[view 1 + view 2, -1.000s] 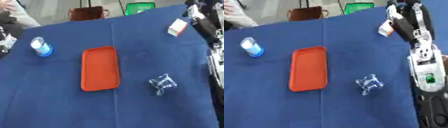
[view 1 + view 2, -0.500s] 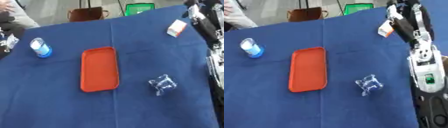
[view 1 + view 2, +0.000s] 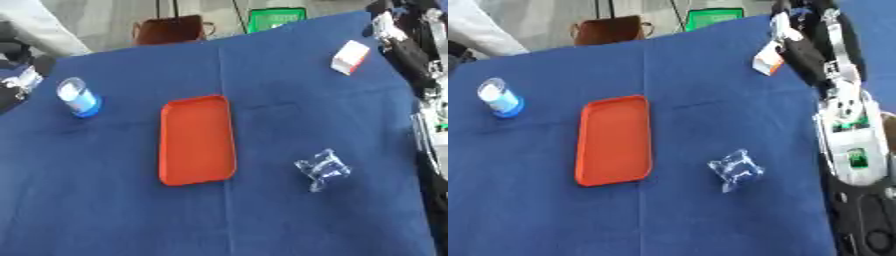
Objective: Pick up objects on the table and place them in the box.
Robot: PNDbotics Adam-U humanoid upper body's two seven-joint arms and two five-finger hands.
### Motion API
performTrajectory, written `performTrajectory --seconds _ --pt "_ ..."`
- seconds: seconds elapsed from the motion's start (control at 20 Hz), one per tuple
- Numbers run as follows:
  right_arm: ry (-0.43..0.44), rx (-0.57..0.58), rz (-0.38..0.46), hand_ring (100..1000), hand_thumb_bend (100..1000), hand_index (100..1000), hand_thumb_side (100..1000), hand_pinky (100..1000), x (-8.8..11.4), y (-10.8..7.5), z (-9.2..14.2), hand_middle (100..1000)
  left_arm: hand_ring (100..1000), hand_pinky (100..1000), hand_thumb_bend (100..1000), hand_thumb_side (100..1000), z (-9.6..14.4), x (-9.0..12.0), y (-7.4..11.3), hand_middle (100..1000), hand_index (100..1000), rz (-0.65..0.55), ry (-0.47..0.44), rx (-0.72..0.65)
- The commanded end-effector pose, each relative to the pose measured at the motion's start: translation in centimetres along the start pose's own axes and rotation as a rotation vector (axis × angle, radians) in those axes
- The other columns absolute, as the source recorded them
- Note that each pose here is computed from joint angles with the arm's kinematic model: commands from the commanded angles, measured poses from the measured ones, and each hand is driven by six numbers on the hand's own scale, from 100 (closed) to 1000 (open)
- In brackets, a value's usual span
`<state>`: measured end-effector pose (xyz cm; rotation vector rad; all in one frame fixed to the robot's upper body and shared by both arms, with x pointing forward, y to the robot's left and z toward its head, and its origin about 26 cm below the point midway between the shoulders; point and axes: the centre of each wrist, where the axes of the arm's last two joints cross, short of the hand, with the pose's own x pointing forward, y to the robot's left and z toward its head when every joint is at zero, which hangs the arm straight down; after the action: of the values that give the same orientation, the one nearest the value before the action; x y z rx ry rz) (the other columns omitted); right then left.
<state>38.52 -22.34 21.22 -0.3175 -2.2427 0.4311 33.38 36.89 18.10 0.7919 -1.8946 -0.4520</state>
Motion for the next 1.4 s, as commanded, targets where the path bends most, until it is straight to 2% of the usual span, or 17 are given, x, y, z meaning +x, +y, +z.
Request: performTrajectory --seconds 0.05,0.25,0.65,0.95,1.4 --pt "-0.029 0.001 0.009 525 100 854 531 703 0.7 -0.2 -0.5 641 819 753 768 624 -1.3 0.2 1.9 843 928 -0.102 0.003 -0.001" --pt "-0.032 0.005 0.007 524 100 854 532 703 0.8 -0.1 -0.6 640 814 764 827 645 -3.1 -0.6 2.4 848 933 -0.201 0.083 -0.048" --pt "-0.033 0.012 0.004 524 100 854 534 703 0.8 0.1 -0.7 640 813 771 968 679 -5.0 -3.6 1.1 855 935 -0.334 0.185 -0.112" --pt "-0.035 0.015 0.002 523 100 854 536 703 0.9 0.2 -0.8 640 806 774 974 705 -5.4 -5.4 -0.2 843 932 -0.412 0.217 -0.188" --pt "-0.036 0.016 0.001 523 100 854 538 703 0.9 0.2 -0.8 639 766 745 964 715 -5.4 -6.4 -1.4 804 906 -0.494 0.249 -0.280"
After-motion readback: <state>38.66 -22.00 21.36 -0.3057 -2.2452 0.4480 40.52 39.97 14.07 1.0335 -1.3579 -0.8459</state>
